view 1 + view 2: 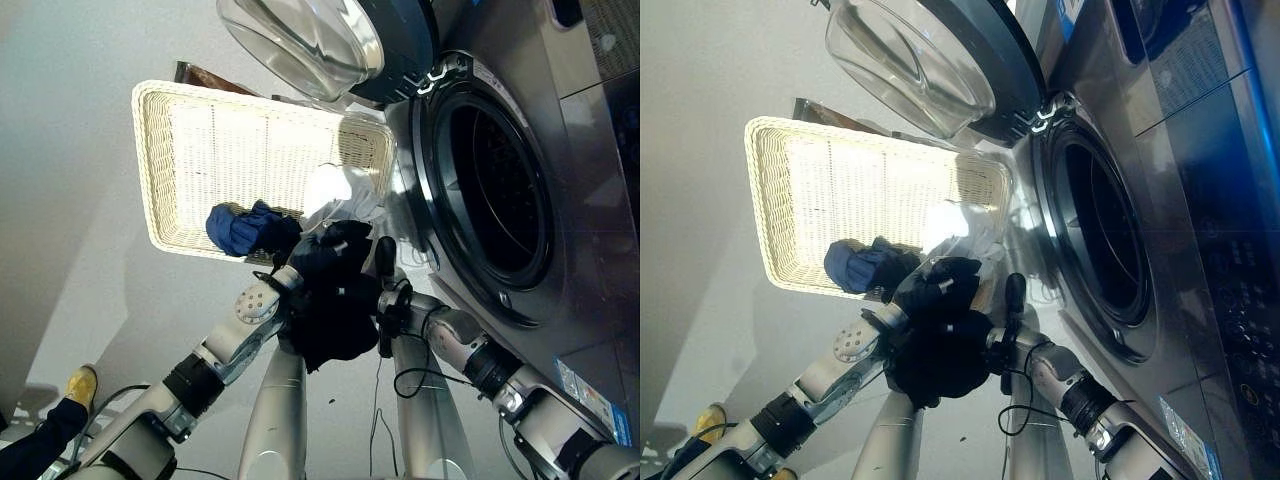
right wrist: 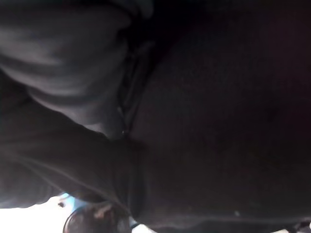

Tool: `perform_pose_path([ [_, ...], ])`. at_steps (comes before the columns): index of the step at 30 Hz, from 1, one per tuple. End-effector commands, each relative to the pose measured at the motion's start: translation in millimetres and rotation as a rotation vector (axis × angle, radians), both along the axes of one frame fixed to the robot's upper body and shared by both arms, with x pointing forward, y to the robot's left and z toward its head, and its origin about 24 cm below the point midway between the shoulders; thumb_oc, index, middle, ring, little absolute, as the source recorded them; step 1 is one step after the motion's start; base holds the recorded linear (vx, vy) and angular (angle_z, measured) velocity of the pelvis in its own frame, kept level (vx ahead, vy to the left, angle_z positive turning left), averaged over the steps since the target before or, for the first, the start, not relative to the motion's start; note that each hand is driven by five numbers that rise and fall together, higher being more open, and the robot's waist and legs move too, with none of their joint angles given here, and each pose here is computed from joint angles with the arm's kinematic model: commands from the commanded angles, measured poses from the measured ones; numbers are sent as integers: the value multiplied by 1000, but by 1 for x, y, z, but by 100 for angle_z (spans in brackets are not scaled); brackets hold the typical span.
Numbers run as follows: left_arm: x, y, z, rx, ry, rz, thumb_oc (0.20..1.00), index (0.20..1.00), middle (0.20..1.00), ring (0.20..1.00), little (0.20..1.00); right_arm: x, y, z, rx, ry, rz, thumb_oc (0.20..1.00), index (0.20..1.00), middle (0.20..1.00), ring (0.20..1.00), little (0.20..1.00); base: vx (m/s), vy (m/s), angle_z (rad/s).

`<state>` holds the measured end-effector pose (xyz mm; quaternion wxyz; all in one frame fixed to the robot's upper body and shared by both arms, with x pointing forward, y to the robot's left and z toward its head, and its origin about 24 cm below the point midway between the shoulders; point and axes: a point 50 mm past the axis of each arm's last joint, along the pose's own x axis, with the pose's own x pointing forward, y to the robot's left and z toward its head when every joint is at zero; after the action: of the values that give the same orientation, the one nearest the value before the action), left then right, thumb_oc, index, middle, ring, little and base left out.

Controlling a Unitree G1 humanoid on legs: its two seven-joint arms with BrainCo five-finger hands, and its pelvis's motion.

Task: Put the clothes into the washing machine.

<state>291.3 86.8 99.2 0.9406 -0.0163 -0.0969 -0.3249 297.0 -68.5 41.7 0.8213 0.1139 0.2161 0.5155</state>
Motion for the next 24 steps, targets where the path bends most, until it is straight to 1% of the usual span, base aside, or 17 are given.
perform_pose_path([
  [1,-8,-25,33,-159,-175,34,740,740,740,740,740,-46,46,-15,141,197,303,200,200,200,200,200,0,0,0],
  [2,-7,-24,34,-148,-186,60,1000,1000,1000,1000,1000,-46,46,-14,143,200,307,200,200,200,200,200,0,0,0],
  [6,2,1,37,10,-337,413,1000,1000,1000,1000,1000,-47,41,-14,204,263,278,200,200,200,200,200,7,-15,1],
  [7,3,6,37,23,-353,461,1000,1000,1000,1000,1000,-47,40,-15,216,272,265,200,200,200,200,200,22,-43,2],
  [10,9,34,41,83,-421,705,1000,1000,1000,1000,1000,-43,34,-14,293,291,181,200,200,200,200,200,24,-70,1],
  [11,12,55,43,152,-466,871,1000,1000,1000,1000,1000,-38,29,-10,358,286,101,200,200,200,200,200,8,-86,1],
  [12,12,59,45,159,-470,892,1000,1000,1000,1000,1000,-36,29,-9,367,282,88,200,200,200,200,200,10,-83,1],
  [14,14,79,46,193,-460,1015,1000,1000,1000,1000,1000,-27,21,-4,430,271,-10,200,200,200,200,200,10,-46,2],
  [16,16,95,45,216,-436,1082,1000,1000,1000,1000,1000,-19,12,-1,481,266,-92,200,200,200,200,200,19,-40,2],
  [18,18,120,41,212,-353,1157,1000,1000,1000,1000,1000,-1,-11,8,579,245,-252,200,200,200,200,200,29,-35,3],
  [19,19,128,40,206,-323,1175,1000,1000,1000,1000,1000,6,-21,13,609,233,-310,200,200,200,200,200,0,0,0],
  [20,19,128,41,203,-323,1178,1000,1000,1000,1000,1000,8,-22,15,613,229,-314,200,200,200,200,200,0,0,0],
  [21,20,137,38,194,-282,1201,1000,1000,1000,1000,1000,17,-35,22,663,200,-406,200,200,200,200,200,0,0,0],
  [22,20,138,37,193,-276,1204,1000,1000,1000,1000,1000,19,-37,23,674,198,-420,200,200,200,200,200,0,0,0],
  [23,20,145,33,183,-245,1220,1000,1000,1000,1000,1000,29,-53,33,745,166,-516,200,200,200,200,200,0,0,0],
  [24,20,147,31,181,-234,1224,1000,1000,1000,1000,1000,32,-58,36,773,163,-548,200,200,200,200,200,40,4,0],
])
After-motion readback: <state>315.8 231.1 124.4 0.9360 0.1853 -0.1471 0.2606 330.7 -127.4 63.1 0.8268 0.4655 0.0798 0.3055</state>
